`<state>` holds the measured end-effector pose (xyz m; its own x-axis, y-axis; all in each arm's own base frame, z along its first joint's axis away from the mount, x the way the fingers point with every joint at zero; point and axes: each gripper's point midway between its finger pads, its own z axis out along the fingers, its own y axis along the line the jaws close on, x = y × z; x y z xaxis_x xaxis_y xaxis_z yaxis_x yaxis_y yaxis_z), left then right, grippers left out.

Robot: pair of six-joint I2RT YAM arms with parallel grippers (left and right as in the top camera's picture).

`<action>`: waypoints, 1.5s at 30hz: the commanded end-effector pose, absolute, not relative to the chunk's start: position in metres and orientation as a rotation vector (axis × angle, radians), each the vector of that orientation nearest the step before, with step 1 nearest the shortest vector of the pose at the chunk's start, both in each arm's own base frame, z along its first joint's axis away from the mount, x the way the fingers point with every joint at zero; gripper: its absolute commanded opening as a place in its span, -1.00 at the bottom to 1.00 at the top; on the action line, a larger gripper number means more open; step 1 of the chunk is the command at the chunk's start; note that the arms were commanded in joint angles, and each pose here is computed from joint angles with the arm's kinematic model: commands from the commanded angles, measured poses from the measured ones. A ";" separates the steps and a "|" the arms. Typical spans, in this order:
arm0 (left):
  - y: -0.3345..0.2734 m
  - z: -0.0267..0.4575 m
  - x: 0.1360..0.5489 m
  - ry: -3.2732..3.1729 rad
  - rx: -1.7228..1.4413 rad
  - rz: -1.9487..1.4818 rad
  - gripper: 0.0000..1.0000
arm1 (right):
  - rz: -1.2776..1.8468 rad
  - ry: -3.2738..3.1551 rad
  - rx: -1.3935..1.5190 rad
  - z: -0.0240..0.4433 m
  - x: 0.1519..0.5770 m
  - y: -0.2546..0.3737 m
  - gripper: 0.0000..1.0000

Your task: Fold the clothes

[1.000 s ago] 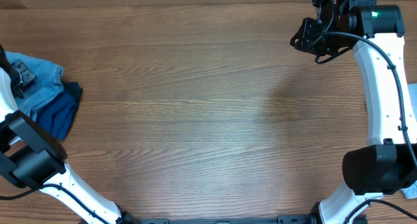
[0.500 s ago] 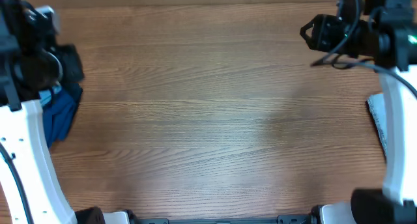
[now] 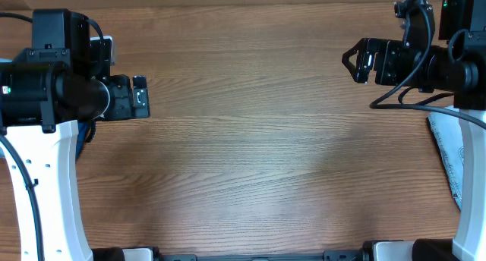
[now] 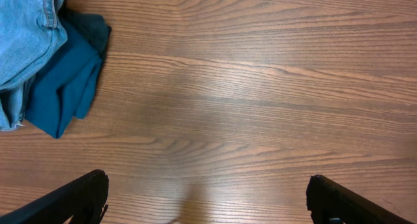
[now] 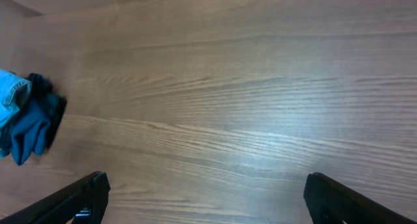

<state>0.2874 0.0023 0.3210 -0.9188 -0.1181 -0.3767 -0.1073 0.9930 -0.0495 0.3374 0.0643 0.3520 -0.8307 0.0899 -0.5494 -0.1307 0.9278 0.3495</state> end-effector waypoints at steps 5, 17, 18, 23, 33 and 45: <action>0.003 0.323 0.285 2.737 -0.178 -0.035 1.00 | 0.550 2.484 0.050 0.361 0.331 0.063 1.00; 0.003 0.323 0.285 2.738 -0.178 -0.035 1.00 | 0.028 1.813 -0.172 0.494 0.237 0.014 1.00; 0.003 0.323 0.285 2.738 -0.178 -0.035 1.00 | 0.010 1.819 -0.192 0.468 0.224 0.015 1.00; 0.002 0.323 0.285 2.738 -0.178 -0.035 1.00 | 0.084 1.899 -0.071 0.331 0.213 0.012 1.00; 0.003 0.323 0.285 2.738 -0.180 -0.034 1.00 | 0.265 1.840 0.151 0.176 0.210 0.014 1.00; 0.003 0.323 0.285 2.738 -0.180 -0.034 1.00 | 0.323 1.915 0.137 0.128 0.219 0.022 1.00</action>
<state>0.2870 0.0024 0.3206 -0.9192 -0.1184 -0.3756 -0.1078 0.9930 -0.0492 0.2188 0.0213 0.1285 -0.3654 0.2446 -0.8981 -0.0530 0.9578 0.2824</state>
